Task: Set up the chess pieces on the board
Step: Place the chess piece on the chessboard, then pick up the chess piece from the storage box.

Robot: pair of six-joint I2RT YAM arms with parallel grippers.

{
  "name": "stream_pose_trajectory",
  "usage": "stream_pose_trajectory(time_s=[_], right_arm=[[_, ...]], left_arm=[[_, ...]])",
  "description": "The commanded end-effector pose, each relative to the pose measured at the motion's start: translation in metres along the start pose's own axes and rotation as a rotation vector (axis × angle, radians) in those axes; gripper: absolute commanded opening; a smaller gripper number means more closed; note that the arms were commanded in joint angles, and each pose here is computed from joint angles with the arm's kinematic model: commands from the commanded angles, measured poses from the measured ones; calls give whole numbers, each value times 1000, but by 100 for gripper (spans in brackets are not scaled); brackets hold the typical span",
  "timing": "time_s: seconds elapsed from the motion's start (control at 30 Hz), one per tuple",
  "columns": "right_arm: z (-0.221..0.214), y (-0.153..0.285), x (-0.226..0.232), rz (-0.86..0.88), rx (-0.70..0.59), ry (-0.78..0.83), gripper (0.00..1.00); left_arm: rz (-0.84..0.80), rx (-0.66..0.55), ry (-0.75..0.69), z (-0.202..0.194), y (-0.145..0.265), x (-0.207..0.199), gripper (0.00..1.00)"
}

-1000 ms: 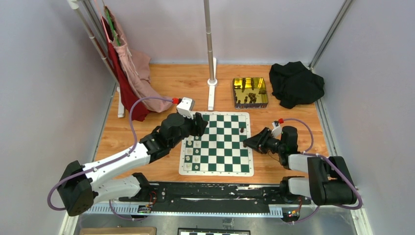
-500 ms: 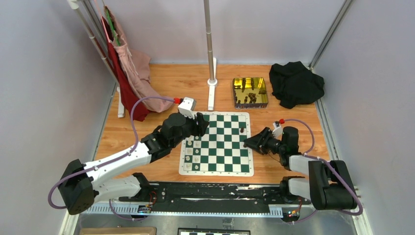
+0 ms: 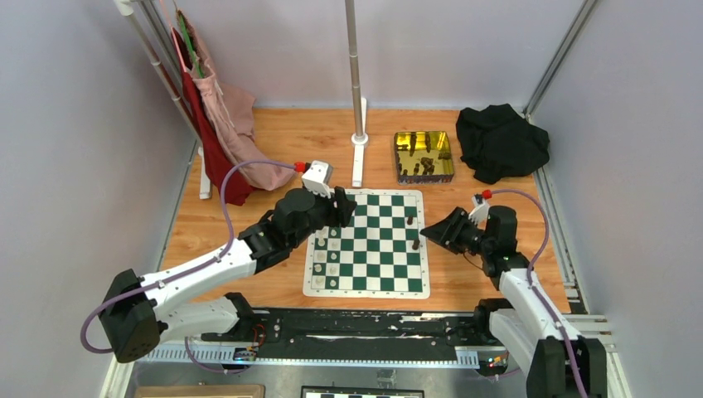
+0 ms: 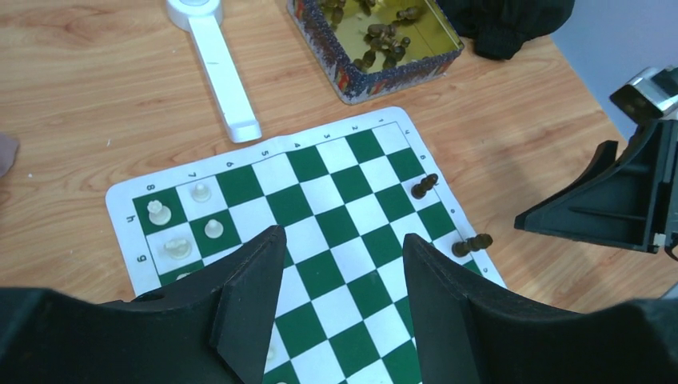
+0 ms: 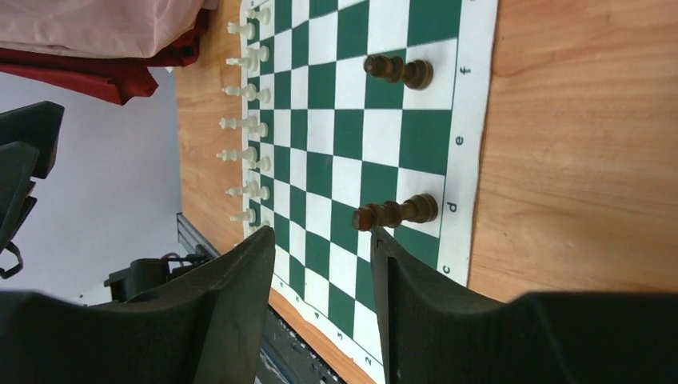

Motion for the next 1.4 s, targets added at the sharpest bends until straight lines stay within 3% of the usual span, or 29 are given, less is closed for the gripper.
stream_pose_trajectory(time_s=[0.0,0.2,0.53,0.83,1.03,1.37], right_arm=[[12,16,1,-141,-33,80,52],[49,15,13,-207,-120,171,50],[151,-32,40,-331,-182,405,32],[216,-109,41,-485,-106,567,31],[243,-152,16,-603,-88,670,32],[268,-187,-19,-751,-82,763,33]], left_arm=[[-12,-51,14,18,-1,-9,61],[-14,-50,25,19,-9,-13,62],[13,-29,33,15,-24,-14,62],[16,-2,44,12,-40,-20,62],[18,3,57,7,-42,-19,63],[30,-14,64,0,-38,-13,63]])
Point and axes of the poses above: each gripper's point midway between its finger pads, its own y axis back along the fingers, its own x axis along the line the jaws close on, z = x × y, the point moved 5 cm from there along y, back along the fingers, and after that the axes turned 2 degrees about -y, right-handed, at the moved point
